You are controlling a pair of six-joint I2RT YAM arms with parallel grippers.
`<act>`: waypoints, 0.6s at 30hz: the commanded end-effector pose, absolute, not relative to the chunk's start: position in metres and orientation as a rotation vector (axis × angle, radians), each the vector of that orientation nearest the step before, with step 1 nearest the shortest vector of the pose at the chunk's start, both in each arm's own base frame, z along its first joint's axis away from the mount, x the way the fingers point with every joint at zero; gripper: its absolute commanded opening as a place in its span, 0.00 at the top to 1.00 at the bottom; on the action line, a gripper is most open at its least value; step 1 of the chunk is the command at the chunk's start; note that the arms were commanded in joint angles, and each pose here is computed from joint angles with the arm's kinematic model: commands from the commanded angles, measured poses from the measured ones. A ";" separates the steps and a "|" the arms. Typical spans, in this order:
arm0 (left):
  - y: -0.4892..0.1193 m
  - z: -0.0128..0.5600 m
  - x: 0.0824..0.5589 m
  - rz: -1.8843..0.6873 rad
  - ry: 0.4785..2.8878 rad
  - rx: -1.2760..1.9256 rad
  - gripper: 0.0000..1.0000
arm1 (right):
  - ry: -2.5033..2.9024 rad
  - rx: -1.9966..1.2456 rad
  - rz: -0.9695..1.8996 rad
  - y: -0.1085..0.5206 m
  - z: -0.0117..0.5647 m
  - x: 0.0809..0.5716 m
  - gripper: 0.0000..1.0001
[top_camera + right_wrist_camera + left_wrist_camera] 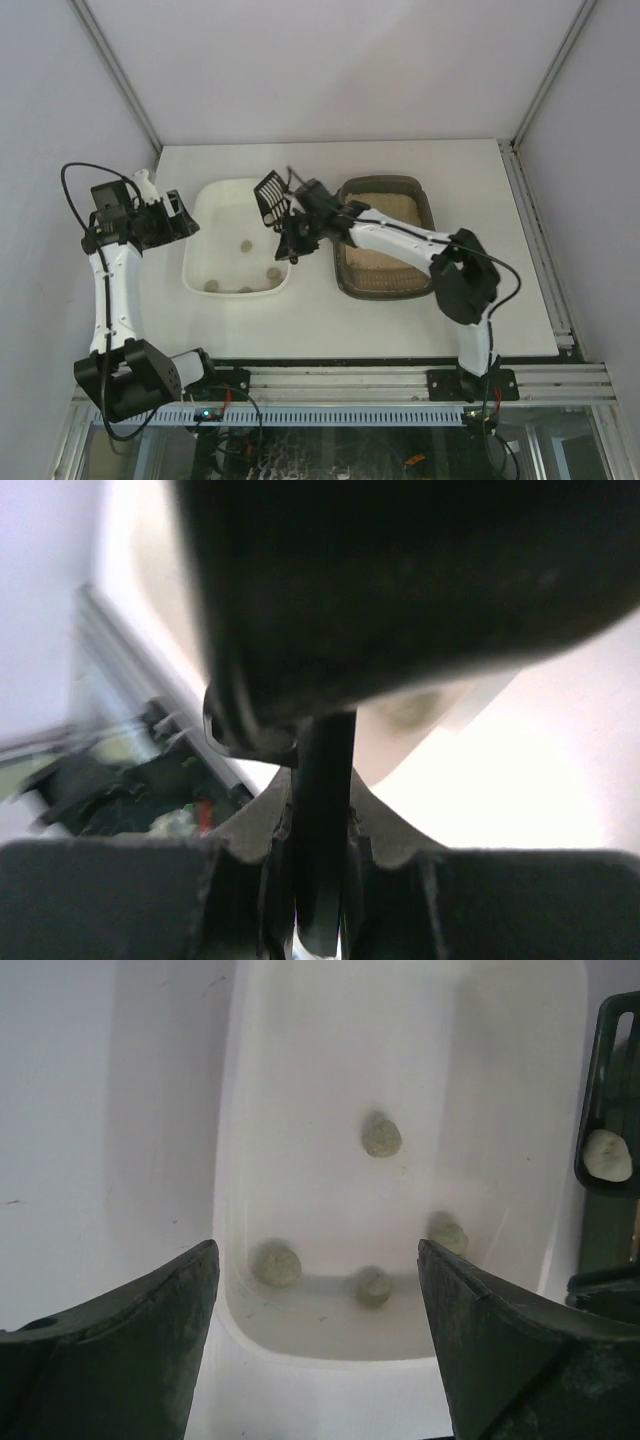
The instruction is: Clean the litter box
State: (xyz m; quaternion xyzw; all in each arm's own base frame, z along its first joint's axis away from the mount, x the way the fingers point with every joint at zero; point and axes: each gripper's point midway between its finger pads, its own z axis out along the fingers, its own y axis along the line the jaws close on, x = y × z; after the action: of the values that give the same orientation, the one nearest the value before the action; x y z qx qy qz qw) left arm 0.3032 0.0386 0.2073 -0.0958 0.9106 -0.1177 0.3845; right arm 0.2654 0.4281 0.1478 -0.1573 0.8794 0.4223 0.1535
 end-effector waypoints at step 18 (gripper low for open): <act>0.068 0.220 0.296 -0.108 2.183 -0.475 0.10 | 2.265 -0.824 -0.176 0.398 0.147 0.286 1.00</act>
State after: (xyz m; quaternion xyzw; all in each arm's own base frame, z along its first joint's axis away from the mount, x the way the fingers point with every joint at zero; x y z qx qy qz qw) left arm 0.2956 0.0665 0.2062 -0.1807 0.8948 -0.0442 0.4058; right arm 0.2685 0.4142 0.1088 -0.3438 0.8898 -0.0385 0.2975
